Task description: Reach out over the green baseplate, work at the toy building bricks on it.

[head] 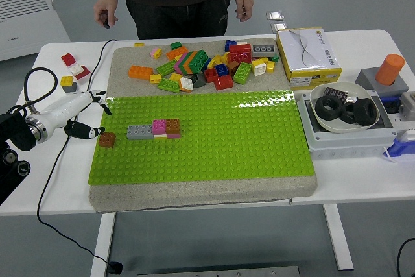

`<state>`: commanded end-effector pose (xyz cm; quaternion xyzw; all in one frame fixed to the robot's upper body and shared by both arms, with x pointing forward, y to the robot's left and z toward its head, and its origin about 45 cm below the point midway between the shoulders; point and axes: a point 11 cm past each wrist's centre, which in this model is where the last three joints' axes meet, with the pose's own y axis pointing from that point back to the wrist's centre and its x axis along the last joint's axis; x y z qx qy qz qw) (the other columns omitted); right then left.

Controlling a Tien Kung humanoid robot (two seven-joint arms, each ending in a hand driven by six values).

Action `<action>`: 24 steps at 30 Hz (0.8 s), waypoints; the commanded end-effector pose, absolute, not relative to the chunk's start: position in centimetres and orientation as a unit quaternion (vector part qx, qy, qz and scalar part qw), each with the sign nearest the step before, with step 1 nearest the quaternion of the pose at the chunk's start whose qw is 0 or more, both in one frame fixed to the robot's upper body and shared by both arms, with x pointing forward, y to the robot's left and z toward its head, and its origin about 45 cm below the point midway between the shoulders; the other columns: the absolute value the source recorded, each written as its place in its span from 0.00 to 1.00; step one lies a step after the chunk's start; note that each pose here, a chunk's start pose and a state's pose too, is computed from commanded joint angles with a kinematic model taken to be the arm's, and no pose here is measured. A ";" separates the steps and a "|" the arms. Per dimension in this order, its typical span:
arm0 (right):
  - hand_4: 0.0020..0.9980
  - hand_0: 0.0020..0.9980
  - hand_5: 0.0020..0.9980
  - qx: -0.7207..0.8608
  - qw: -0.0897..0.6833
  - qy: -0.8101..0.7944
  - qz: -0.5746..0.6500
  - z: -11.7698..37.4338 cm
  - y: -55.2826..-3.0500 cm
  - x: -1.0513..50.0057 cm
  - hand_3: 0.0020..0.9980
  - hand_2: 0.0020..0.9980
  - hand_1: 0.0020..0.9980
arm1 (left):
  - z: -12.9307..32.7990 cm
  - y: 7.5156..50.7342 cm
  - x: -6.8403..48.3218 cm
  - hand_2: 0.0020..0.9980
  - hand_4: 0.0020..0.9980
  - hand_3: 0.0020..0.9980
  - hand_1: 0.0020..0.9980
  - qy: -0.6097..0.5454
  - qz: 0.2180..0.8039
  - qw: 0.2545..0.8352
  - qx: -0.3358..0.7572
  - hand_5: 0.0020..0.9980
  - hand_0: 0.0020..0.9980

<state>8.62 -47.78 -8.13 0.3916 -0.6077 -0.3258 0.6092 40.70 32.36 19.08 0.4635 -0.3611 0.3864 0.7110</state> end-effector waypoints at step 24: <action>0.73 0.66 1.00 0.393 0.611 -0.610 -0.318 -7.8 -48.2 9.3 0.74 0.62 0.64 | 18.8 33.1 40.5 1.00 1.00 0.72 1.00 -0.311 0.379 0.718 0.494 0.01 1.00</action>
